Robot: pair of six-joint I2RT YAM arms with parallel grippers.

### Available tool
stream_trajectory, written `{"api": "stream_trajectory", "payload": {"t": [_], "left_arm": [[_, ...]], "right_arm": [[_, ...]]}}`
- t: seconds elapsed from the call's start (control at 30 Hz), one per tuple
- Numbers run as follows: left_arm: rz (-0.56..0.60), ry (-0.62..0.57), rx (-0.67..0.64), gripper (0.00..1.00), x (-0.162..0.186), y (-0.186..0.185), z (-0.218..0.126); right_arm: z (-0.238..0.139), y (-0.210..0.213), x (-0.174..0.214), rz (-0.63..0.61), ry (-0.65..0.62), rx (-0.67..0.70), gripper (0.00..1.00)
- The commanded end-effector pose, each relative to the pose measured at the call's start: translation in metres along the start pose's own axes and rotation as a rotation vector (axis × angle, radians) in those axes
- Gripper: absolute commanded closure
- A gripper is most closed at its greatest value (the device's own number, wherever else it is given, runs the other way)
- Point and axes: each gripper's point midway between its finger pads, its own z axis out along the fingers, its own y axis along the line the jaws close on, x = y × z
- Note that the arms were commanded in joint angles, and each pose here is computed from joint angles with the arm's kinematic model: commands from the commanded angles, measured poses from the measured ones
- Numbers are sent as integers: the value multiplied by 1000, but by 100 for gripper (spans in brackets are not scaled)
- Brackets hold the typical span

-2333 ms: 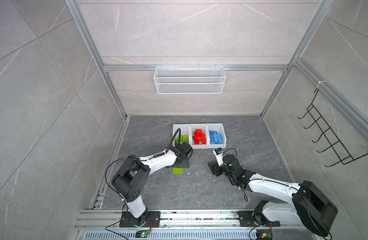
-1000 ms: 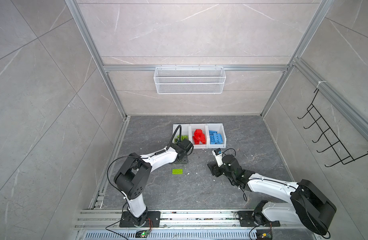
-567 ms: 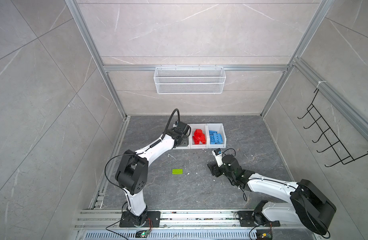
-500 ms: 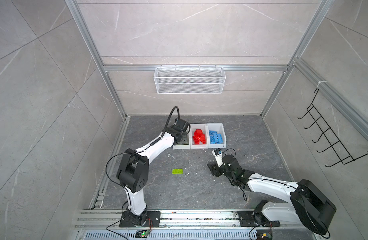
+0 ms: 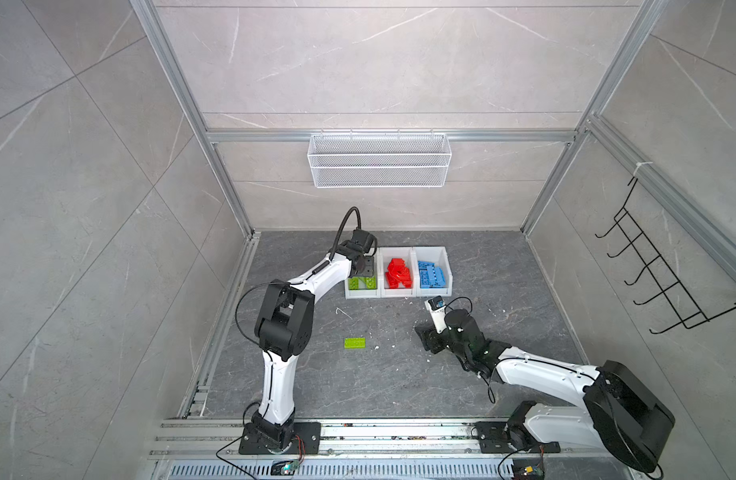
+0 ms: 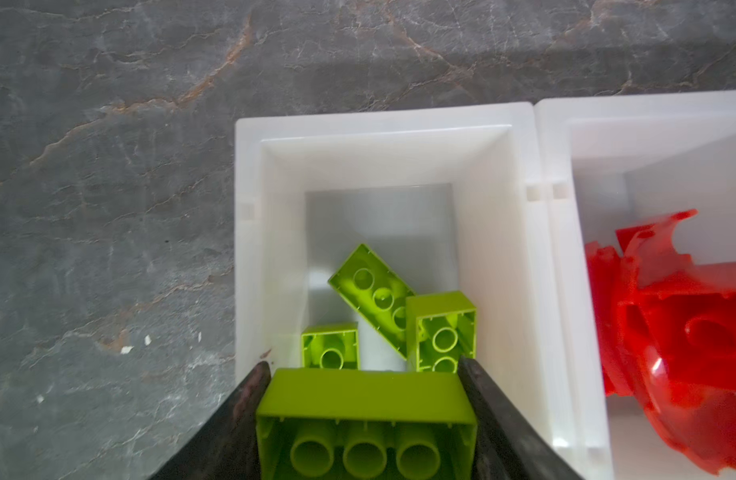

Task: Sort the legos into containers by color
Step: 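Lift the lime-green brick into the green compartment and open the left gripper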

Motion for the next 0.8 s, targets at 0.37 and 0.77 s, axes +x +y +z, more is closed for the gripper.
{"api": "stream_trajectory", "payload": {"t": [0.37, 0.77], "left_arm": [[11, -46, 9, 38, -18, 0, 6], [25, -50, 85, 30, -24, -14, 3]], "right_arm": [[-4, 0, -3, -19, -11, 2, 30], [-3, 1, -3, -19, -4, 2, 30]]}}
